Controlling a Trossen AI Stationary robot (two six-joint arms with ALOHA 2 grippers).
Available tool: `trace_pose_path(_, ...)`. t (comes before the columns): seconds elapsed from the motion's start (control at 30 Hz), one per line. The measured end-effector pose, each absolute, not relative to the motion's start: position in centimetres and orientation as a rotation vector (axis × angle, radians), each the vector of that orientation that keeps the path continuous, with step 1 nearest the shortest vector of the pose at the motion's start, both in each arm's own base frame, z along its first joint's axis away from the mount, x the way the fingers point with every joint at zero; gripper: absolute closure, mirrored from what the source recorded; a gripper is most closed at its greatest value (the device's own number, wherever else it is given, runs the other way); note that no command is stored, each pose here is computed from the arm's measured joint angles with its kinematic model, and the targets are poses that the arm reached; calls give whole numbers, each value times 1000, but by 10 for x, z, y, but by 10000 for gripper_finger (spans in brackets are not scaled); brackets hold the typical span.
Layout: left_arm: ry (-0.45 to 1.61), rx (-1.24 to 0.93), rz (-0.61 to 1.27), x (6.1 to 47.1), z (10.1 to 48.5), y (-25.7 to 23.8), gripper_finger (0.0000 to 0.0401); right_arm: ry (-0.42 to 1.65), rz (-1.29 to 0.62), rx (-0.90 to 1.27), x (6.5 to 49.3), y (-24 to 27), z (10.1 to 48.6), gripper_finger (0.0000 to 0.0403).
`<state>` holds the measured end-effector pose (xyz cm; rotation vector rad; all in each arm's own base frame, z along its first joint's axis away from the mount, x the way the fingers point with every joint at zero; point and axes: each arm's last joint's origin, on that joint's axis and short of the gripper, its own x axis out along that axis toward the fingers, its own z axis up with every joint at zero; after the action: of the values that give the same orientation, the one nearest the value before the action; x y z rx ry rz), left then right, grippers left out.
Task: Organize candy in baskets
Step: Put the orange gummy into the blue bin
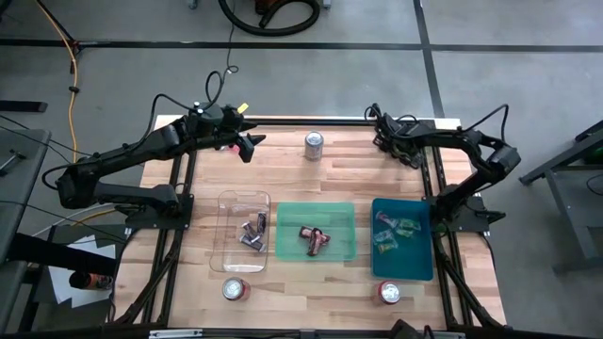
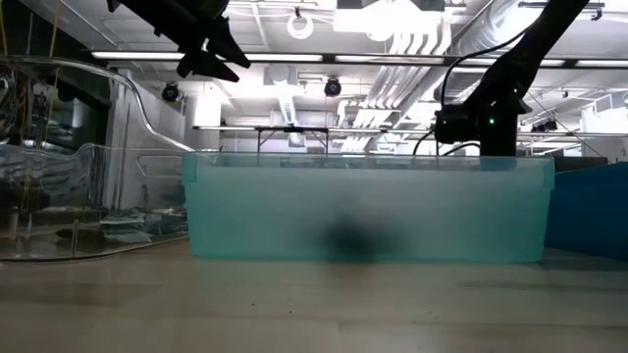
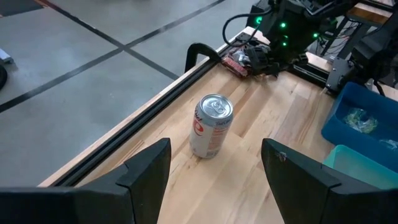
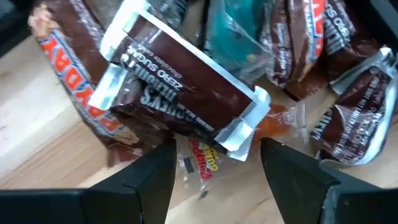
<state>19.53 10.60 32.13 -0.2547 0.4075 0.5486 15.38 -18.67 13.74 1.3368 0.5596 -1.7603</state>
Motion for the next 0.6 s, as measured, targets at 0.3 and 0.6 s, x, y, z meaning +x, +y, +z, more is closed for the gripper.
trace_pose_path(0.3,407,-255,549,195,321,106,162,647,-1694,1308,157,-179,134,233)
trace_pose_path(0.6,408,-254,549,195,321,106,162,801,-1510,1158,179,-159,134,389)
